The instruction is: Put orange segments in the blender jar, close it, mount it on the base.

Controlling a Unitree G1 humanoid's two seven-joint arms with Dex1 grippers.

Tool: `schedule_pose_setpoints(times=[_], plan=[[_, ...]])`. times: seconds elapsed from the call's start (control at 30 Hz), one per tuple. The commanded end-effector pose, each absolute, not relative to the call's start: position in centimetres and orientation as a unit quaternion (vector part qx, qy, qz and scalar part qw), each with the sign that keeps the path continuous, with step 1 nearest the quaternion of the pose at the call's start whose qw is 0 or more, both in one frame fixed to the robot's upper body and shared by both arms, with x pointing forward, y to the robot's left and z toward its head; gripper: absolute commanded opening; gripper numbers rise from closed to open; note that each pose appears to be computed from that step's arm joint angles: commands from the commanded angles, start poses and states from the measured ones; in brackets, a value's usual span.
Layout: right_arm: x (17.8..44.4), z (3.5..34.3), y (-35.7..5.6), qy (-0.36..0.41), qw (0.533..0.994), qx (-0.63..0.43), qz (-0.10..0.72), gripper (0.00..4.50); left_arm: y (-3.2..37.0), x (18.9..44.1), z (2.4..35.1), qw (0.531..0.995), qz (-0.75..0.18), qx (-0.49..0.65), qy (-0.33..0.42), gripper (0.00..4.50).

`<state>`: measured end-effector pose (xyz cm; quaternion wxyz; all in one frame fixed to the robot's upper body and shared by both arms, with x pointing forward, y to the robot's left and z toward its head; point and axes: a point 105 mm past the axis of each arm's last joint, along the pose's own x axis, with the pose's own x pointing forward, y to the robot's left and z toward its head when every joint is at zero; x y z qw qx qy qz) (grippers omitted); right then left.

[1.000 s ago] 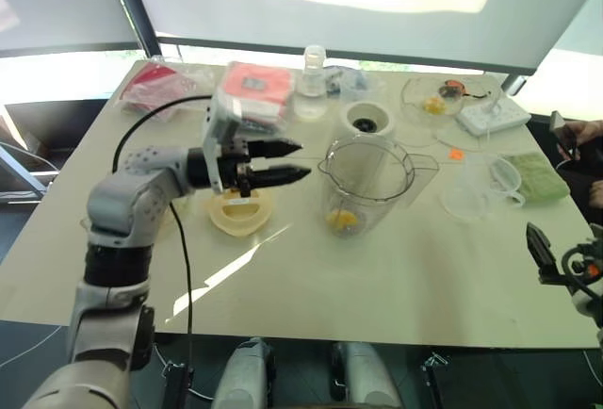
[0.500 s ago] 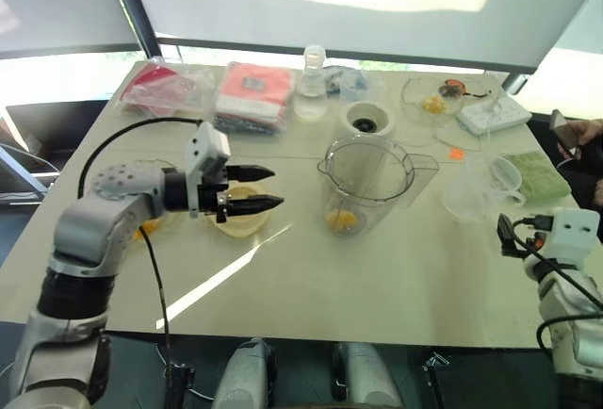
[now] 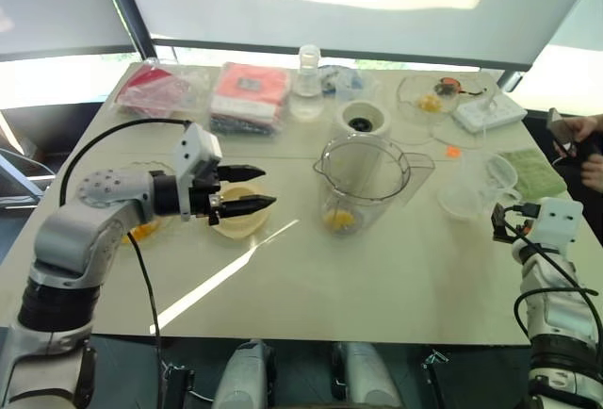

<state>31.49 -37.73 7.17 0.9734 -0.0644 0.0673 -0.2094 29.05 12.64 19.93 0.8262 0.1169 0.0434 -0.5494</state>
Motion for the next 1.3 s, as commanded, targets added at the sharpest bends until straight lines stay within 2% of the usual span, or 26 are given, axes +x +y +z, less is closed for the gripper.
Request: schedule_pose_setpoints(times=[0.03,0.23,0.53,0.63,0.87,1.03,1.13,1.2,1.3], plan=[[32.0,8.3,-38.4,0.046,0.970,-0.083,-0.222,4.50,12.4,28.5,21.3,0.823,-0.552,0.132,0.016,2.85],[33.5,7.7,-38.3,0.044,0.971,-0.080,-0.222,4.50,13.1,27.4,21.2,0.819,-0.557,0.135,0.033,2.85],[35.2,7.6,-38.4,0.041,0.970,-0.081,-0.224,4.50,14.3,27.1,22.0,0.832,-0.544,0.101,0.032,2.85],[35.5,7.8,-38.3,0.031,0.971,-0.077,-0.225,3.74,14.5,26.7,22.1,0.829,-0.551,0.090,0.041,2.90],[35.7,7.9,-38.1,0.023,0.972,-0.076,-0.222,0.08,15.0,26.7,21.6,0.829,-0.546,0.108,0.051,2.90],[35.7,8.1,-37.9,0.016,0.973,-0.079,-0.215,0.03,14.8,26.9,21.6,0.825,-0.551,0.112,0.050,2.90],[35.8,10.2,-38.0,-0.018,0.973,-0.095,-0.211,0.03,14.5,26.8,22.1,0.819,-0.562,0.113,0.043,2.90],[36.0,12.4,-37.6,-0.047,0.972,-0.118,-0.196,0.03,14.4,26.9,22.2,0.813,-0.567,0.126,0.041,2.90],[36.4,19.5,-36.4,-0.126,0.964,-0.169,-0.163,0.03,13.8,27.3,22.9,0.804,-0.580,0.130,0.031,2.90]])
